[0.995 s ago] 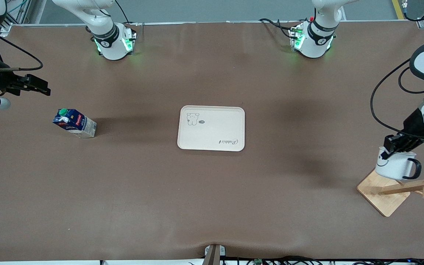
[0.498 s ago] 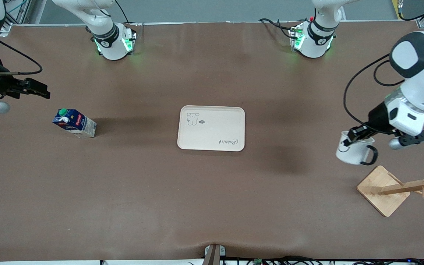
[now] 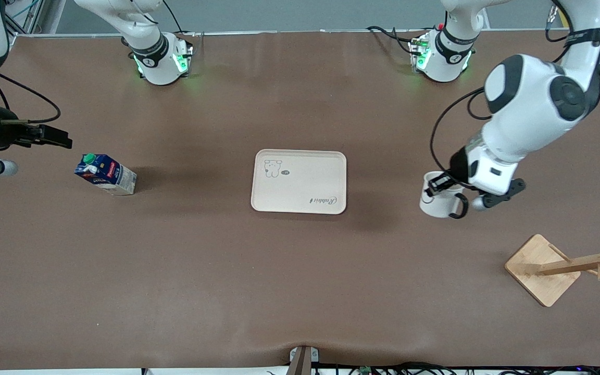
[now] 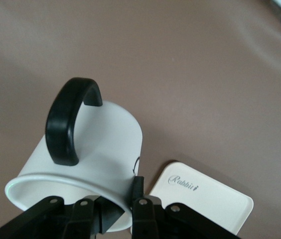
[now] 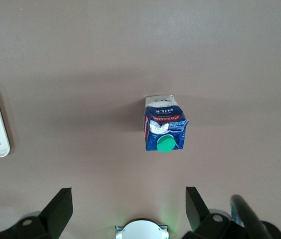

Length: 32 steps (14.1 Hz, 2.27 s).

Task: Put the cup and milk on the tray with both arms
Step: 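Carry the mug over the tray while the right gripper reaches the milk, then lower the mug onto the tray while the right gripper grasps the milk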

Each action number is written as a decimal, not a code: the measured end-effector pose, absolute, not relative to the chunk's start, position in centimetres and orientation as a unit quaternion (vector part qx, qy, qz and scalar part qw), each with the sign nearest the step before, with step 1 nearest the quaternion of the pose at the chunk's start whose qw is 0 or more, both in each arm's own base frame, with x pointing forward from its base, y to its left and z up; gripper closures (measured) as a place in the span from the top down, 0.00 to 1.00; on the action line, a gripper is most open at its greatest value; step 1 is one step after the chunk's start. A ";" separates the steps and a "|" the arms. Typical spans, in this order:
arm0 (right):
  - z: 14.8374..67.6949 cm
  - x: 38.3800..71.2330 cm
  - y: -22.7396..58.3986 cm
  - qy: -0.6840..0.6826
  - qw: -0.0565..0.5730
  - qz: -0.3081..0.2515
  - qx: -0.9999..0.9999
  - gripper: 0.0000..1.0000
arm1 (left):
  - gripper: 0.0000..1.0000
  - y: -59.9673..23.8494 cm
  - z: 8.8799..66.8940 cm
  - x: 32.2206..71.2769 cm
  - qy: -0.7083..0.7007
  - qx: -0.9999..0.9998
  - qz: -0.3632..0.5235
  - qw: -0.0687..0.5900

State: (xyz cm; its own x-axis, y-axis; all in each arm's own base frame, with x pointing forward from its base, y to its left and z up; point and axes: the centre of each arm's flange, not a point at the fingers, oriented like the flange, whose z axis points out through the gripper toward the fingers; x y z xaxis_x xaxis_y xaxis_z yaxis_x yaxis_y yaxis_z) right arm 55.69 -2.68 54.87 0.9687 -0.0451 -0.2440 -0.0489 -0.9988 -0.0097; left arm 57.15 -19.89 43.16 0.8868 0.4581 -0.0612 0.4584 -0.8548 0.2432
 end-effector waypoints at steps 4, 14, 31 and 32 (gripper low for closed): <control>50.3 56.9 -3.3 0.033 0.010 0.169 -0.985 1.00 | 0.09 -25.4 39.1 55.6 0.261 0.957 -0.052 0.117; 47.5 57.0 -9.4 0.086 0.026 0.194 -0.977 1.00 | 0.09 -35.4 31.2 53.5 0.327 0.926 -0.157 0.106; 36.2 54.0 -8.9 0.073 0.028 0.184 -0.980 1.00 | 0.24 -38.8 21.6 53.0 0.412 0.857 -0.291 0.110; 35.9 53.5 -8.7 0.071 0.028 0.184 -0.980 1.00 | 0.33 -38.8 21.9 53.2 0.414 0.855 -0.291 0.114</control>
